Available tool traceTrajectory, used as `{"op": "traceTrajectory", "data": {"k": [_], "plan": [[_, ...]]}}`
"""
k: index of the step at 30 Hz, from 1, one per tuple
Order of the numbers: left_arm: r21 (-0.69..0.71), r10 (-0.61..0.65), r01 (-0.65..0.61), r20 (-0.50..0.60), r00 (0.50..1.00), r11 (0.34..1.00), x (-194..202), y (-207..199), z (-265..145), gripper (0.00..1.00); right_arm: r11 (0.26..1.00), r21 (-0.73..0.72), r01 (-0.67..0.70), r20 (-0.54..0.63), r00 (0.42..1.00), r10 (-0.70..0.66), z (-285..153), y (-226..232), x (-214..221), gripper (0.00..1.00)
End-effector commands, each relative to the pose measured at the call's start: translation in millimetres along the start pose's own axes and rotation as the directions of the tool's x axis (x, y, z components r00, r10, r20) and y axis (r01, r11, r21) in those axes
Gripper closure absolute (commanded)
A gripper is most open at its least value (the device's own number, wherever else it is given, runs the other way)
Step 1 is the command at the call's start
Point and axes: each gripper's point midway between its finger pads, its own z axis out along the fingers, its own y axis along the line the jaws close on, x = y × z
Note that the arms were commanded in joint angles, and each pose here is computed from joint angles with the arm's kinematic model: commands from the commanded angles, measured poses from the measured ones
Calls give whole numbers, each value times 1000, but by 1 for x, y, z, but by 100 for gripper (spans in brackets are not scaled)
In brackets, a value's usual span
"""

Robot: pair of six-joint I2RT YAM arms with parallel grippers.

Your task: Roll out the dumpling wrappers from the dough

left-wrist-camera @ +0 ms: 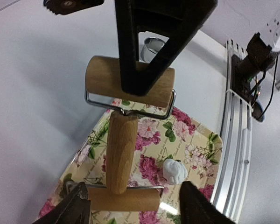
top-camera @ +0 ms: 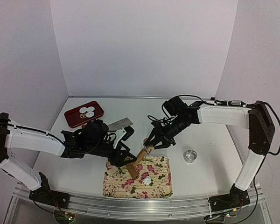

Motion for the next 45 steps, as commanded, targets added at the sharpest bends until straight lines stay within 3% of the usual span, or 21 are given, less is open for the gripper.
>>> {"op": "traceTrajectory", "data": {"k": [1, 5, 13, 16, 21, 32, 38, 41, 45], "plan": [[-8, -67, 70, 191, 979, 997, -34, -4, -27, 28, 989, -117, 94, 52, 995, -89, -21, 48, -6, 100], [-41, -54, 62, 187, 981, 997, -24, 6, -16, 22, 988, -134, 80, 54, 996, -73, -23, 51, -5, 100], [-59, -30, 43, 200, 979, 997, -14, 21, 22, 22, 990, -129, 57, 62, 997, -50, -24, 49, -5, 100], [-47, -25, 35, 200, 979, 998, -16, 22, 35, 25, 991, -126, 55, 71, 996, -46, -25, 49, -5, 100], [-34, -13, 19, 167, 986, 999, -8, 24, 54, 41, 993, -110, 37, 77, 997, -29, -25, 43, -4, 100], [-3, 50, -50, 151, 987, 999, -7, 22, 71, 43, 995, -98, 18, 82, 997, -10, -22, 39, -6, 99], [-26, 66, -63, 137, 988, 998, -4, 26, 73, 80, 996, -85, 0, 94, 996, 8, -23, 36, -8, 98], [-64, 94, -85, 142, 985, 994, -8, 28, 62, 95, 997, -69, -18, 103, 994, 25, -25, 29, -9, 93], [-72, 150, -141, 145, 978, 987, -26, 21, 44, 100, 999, 5, -34, 103, 994, 33, -25, 12, -6, 83]]}}
